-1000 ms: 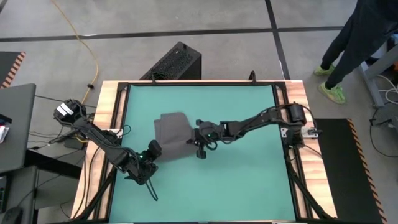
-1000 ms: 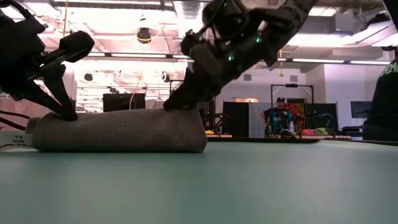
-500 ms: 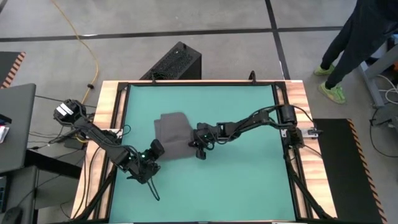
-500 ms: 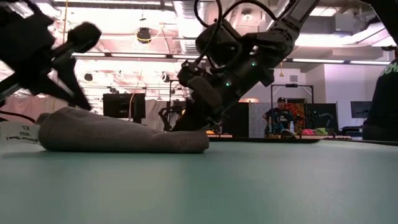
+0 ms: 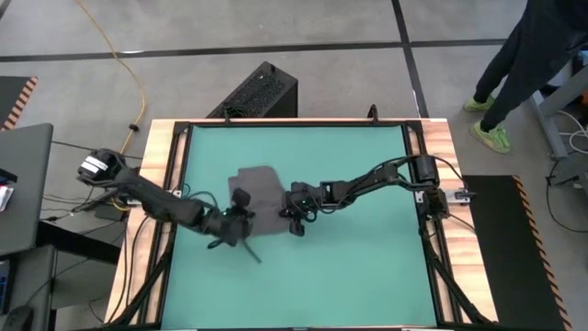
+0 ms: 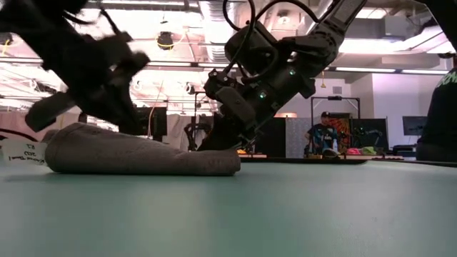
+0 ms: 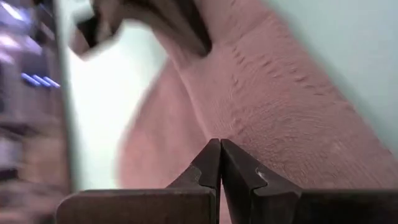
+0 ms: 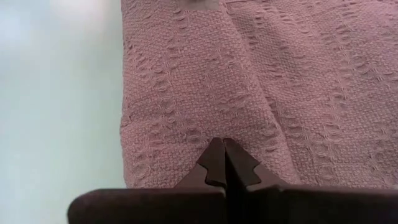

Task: Roll towel into tight, uniform cylinder
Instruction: Roll the gray towel

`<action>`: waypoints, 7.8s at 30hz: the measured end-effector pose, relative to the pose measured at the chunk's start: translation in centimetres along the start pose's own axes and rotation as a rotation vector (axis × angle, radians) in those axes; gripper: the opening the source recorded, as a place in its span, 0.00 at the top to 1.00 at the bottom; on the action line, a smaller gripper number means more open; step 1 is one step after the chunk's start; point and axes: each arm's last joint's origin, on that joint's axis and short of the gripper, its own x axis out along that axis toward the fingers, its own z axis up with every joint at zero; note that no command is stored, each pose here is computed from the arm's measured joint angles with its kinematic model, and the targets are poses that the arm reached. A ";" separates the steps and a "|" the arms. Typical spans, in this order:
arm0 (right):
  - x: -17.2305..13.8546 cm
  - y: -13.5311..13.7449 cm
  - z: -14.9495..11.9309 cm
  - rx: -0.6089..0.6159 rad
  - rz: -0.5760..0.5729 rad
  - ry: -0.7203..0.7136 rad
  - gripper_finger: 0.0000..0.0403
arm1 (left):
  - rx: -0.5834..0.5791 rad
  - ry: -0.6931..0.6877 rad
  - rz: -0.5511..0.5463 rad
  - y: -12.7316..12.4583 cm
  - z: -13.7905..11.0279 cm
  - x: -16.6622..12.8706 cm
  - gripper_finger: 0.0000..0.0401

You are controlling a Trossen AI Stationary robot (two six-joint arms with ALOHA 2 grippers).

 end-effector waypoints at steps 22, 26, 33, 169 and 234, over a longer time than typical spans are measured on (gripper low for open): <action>-0.7 0.3 0.7 0.024 0.004 -0.034 0.98 | -0.277 0.094 -0.127 -1.2 -1.0 5.0 1.00; -2.8 0.7 2.9 -0.037 -0.018 -0.124 0.98 | -0.260 0.125 -0.127 -1.7 -1.2 5.7 1.00; -3.2 -2.6 3.6 -0.110 -0.160 -0.170 0.98 | -0.208 0.121 -0.137 -2.0 -1.2 5.9 1.00; -3.9 6.0 1.1 0.257 -0.333 0.446 0.95 | -0.182 -0.258 -0.604 -2.1 3.0 2.8 1.00; -10.4 7.7 5.4 -0.301 -0.231 0.311 0.77 | -0.149 -0.105 -0.422 -4.1 1.2 1.2 1.00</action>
